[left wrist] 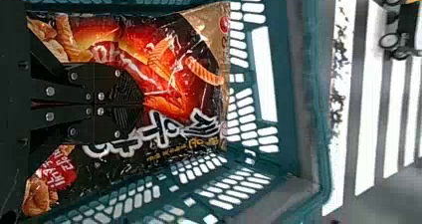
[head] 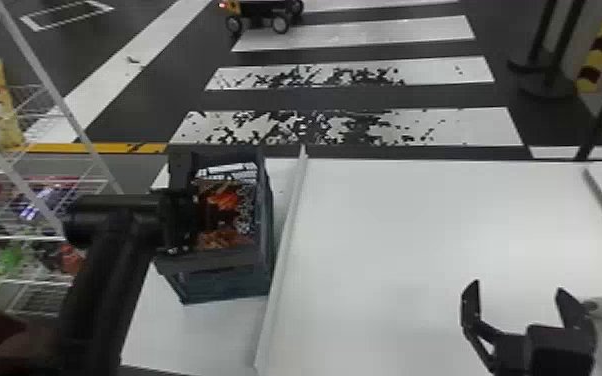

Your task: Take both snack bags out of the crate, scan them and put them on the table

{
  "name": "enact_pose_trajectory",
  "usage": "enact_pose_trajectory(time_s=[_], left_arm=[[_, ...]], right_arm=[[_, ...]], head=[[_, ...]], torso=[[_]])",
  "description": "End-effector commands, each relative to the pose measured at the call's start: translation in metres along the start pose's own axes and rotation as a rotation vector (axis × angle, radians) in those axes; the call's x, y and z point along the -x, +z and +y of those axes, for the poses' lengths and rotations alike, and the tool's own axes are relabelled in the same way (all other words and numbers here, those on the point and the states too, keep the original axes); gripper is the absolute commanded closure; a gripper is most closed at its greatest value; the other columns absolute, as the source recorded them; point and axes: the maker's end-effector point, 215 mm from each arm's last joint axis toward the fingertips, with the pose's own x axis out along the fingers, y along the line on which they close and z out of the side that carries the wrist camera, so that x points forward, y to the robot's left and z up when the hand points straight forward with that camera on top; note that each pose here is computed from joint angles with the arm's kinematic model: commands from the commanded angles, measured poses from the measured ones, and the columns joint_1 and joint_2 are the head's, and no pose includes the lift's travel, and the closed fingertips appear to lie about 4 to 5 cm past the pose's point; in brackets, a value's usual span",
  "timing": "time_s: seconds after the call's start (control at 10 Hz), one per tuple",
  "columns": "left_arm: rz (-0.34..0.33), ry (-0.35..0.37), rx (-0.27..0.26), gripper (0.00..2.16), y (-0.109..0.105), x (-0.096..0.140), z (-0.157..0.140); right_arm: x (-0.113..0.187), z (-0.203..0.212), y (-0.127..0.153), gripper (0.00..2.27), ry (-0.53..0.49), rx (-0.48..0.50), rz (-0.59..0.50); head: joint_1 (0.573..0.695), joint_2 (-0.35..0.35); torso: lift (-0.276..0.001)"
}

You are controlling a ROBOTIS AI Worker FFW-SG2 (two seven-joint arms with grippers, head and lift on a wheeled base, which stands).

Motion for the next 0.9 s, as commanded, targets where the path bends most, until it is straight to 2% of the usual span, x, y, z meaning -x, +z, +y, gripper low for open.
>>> enact_pose_trajectory(time_s=[0.0,0.1,0.4,0.8], left_arm=[[-0.018,-0.008,0.003,2.14,0.008,0.008,-0.003],[-0.028,-0.015,0.021,2.14,0.011,0.014,-0.003],[-0.039,-0.035,0.024,2.14,0.022,0.025,-0.012],[0.001,-0.053,0.042,2.14,0.020,0.048,-0.018]], right_arm=[[0.000,0.000,0.000,0.05,-0.001,0.001,0.001],[0.000,0.000,-0.001,0.05,-0.002,0.003,0.003],[0.000,0.000,-0.002,0.05,-0.004,0.006,0.008],[0.000,0.000,-0.004,0.05,-0.004,0.005,0.013]], head=[[0.695,0.197],[0.695,0.195],[0.695,0.192],[0.695,0.183]], torso=[[-0.094],[-0.094],[-0.094],[-0.094]])
